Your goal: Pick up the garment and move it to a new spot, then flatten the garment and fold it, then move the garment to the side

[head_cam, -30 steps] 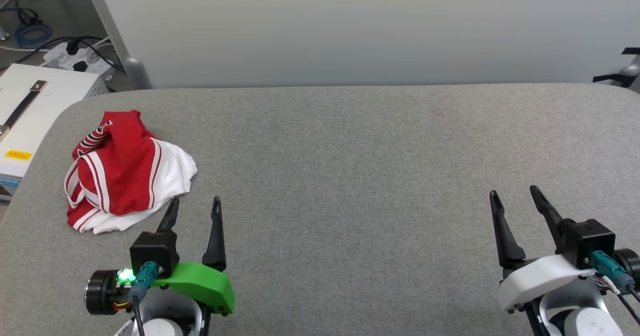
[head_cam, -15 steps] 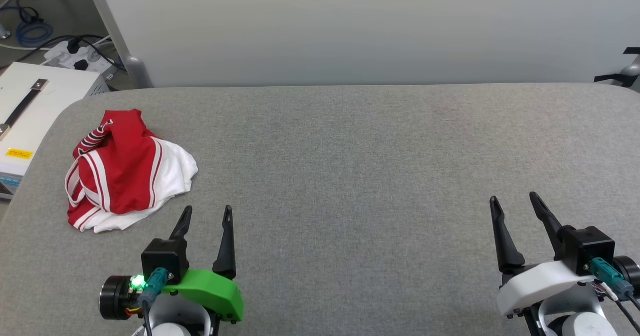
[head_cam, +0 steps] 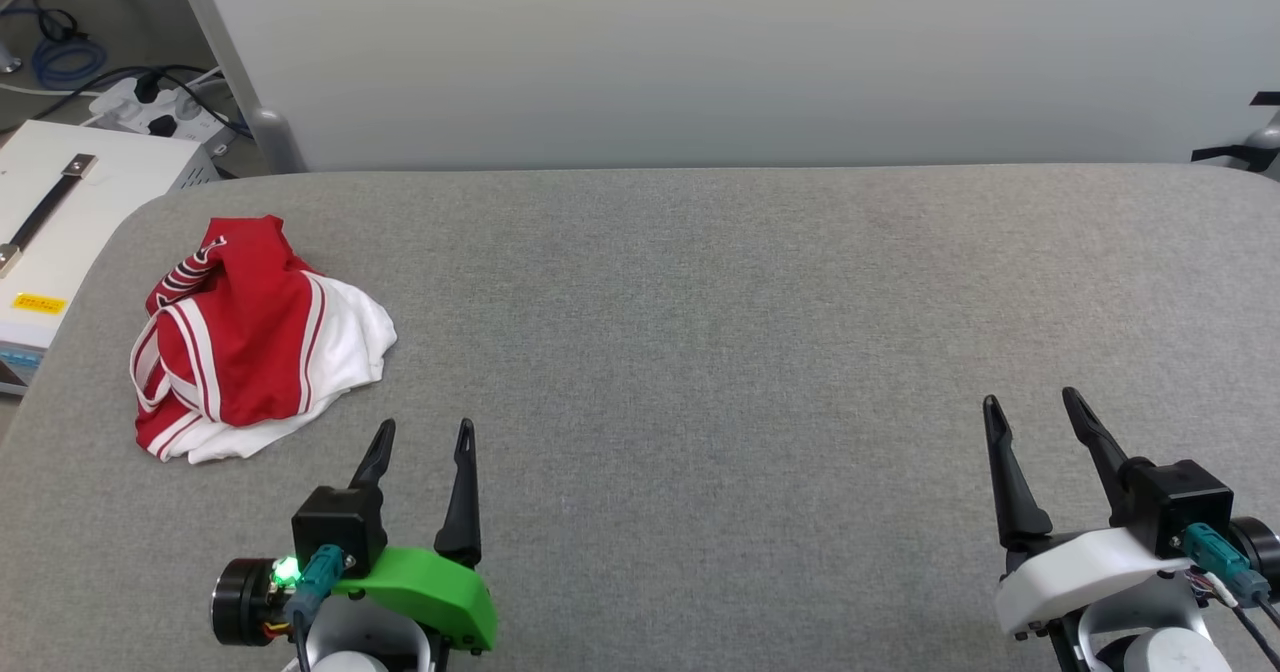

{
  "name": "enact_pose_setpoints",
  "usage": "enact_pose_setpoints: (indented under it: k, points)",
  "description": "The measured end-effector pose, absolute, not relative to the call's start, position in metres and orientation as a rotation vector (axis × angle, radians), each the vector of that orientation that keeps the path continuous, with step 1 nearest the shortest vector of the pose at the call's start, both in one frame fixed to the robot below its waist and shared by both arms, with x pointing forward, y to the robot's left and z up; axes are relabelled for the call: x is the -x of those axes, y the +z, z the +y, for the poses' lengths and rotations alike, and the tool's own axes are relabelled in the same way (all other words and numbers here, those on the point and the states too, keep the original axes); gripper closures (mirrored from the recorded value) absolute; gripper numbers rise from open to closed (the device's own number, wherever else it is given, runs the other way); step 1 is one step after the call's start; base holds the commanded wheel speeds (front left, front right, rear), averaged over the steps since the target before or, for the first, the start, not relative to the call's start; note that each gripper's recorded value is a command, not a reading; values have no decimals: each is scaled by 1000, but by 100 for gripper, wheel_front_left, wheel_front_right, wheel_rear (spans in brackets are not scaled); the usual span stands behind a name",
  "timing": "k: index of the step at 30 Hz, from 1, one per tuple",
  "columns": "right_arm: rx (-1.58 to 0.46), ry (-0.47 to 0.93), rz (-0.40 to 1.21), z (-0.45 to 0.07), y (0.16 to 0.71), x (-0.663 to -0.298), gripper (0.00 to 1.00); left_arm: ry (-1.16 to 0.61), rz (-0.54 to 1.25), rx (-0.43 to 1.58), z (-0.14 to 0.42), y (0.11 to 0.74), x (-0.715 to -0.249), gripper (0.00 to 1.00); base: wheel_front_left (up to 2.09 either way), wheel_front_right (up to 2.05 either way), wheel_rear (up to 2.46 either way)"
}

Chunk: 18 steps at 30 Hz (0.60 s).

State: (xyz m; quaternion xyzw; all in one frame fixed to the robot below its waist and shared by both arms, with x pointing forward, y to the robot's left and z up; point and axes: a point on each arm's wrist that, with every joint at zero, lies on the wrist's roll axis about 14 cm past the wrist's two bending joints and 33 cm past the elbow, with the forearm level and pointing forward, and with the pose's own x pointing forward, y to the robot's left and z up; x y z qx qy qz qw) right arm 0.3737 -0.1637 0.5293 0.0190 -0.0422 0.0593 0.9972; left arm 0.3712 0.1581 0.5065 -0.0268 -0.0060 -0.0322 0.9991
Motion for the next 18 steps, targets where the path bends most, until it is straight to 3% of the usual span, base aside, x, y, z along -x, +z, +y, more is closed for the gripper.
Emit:
enact_pose_setpoints:
  k: [18]
  points:
    - [-68,141,-102,-156,527,-375,0,-56,-17,84,160,502,-367,0,0,0,0]
